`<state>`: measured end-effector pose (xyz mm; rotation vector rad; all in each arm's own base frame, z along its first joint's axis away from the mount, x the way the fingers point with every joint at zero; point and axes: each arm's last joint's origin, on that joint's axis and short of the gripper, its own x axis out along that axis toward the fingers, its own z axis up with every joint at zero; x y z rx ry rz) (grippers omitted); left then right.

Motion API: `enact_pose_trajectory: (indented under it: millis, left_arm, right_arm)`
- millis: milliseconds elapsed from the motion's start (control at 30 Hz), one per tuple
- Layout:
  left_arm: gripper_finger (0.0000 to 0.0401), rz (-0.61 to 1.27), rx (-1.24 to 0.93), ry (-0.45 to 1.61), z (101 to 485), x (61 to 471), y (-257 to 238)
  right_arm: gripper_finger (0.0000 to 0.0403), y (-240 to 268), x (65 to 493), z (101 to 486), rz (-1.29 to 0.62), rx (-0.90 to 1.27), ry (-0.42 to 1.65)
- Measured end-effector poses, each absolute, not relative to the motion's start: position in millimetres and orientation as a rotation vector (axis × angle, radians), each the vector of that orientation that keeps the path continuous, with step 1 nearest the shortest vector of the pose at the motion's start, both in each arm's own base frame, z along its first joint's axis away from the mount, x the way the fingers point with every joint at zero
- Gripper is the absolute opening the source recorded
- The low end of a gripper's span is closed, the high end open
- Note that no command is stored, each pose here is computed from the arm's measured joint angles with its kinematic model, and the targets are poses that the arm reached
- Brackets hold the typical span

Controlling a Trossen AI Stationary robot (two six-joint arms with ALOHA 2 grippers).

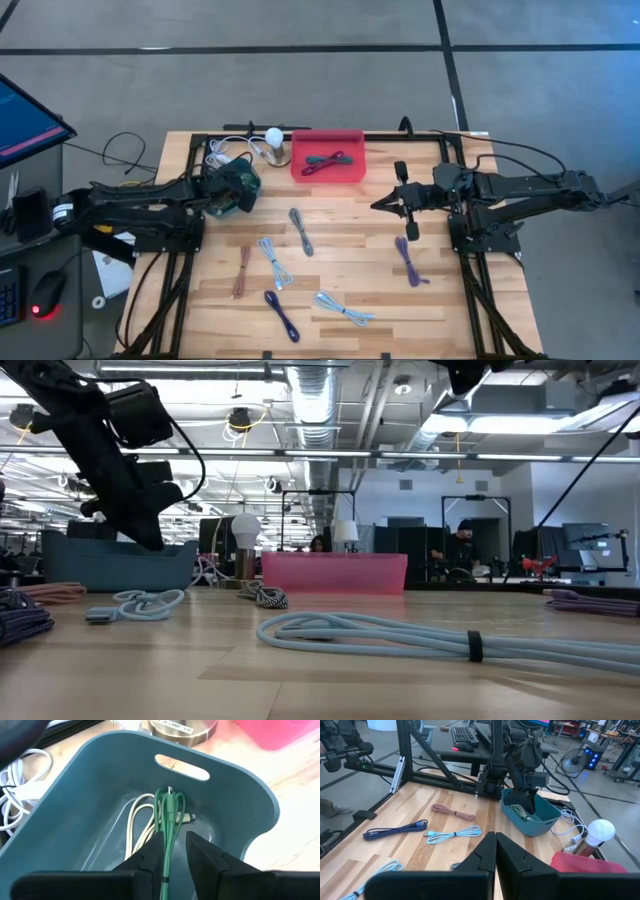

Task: Pick & Place USB Port
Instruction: Put the black and white USB cable into the pink bin

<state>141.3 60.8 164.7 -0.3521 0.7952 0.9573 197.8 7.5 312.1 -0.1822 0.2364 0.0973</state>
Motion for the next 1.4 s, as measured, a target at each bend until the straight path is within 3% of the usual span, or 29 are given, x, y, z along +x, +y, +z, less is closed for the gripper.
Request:
enact_pose_trajectory:
  millis: [300, 867, 1400]
  left_arm:
    - [0.0079, 0.821, -0.298, 0.758, 176.1, 138.3, 56.6]
    - [0.0046, 0.436, -0.088, 0.316, 226.7, 148.4, 20.4]
    - [0.0025, 0.161, 0.011, 0.12, 247.2, 153.5, -19.0]
  right_arm:
    - [0.0001, -1.4, 189.8, 316.3, 0.054, -0.2, 0.226]
    - [0.0001, -5.2, 154.5, 324.4, 0.026, -0.163, 0.234]
    - [0.0001, -4.7, 154.8, 322.0, 0.029, -0.117, 0.257]
